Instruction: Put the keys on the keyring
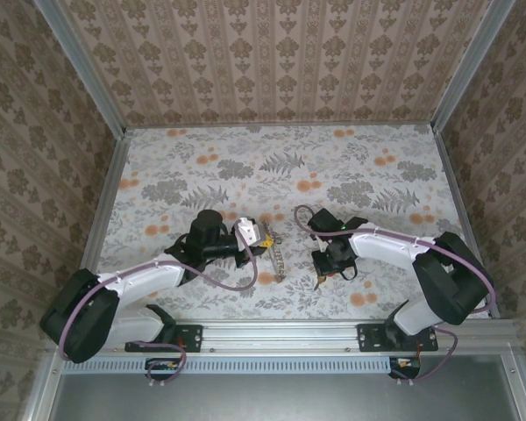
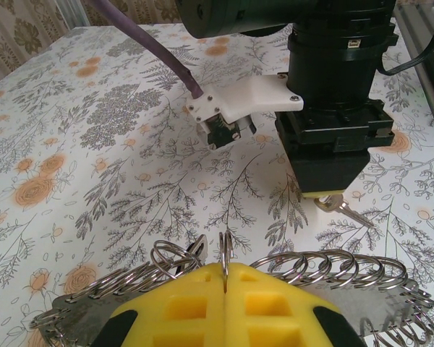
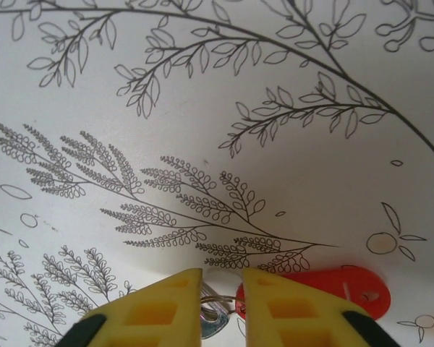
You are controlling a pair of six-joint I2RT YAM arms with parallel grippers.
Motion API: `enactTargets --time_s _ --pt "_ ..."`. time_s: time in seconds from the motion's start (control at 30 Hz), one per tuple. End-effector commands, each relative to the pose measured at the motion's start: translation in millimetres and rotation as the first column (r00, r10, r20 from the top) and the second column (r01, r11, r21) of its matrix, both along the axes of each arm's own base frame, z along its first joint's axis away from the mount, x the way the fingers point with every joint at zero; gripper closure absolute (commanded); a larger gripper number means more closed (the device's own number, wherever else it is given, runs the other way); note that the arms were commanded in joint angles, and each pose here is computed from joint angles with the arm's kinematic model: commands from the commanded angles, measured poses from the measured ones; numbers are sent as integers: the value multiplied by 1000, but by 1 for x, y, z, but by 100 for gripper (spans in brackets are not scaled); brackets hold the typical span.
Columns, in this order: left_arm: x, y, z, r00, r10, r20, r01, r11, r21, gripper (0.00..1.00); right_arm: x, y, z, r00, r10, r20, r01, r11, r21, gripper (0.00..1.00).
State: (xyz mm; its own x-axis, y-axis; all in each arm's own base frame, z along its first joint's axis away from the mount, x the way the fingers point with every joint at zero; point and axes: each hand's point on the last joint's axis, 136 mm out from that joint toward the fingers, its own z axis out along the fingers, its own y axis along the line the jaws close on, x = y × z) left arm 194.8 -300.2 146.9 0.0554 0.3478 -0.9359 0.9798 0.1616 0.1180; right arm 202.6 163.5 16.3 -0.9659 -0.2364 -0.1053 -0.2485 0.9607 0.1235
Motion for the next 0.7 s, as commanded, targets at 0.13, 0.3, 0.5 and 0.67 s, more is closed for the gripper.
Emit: enactTargets --time_s 0.13,0.3,0.5,0.67 --pt "2 -3 22 999 -6 33 7 999 -44 100 10 -11 6 999 -10 52 13 997 -71 89" --pt "2 -3 21 999 -6 33 7 999 -42 100 20 -19 16 993 -45 108 56 993 -101 89" --pt "2 -2 21 999 0 39 1 999 -41 100 4 -16 22 990 -129 62 131 991 -17 77" --pt "3 -2 21 999 10 49 -8 999 -41 100 -13 -2 19 966 -257 12 255 963 88 68"
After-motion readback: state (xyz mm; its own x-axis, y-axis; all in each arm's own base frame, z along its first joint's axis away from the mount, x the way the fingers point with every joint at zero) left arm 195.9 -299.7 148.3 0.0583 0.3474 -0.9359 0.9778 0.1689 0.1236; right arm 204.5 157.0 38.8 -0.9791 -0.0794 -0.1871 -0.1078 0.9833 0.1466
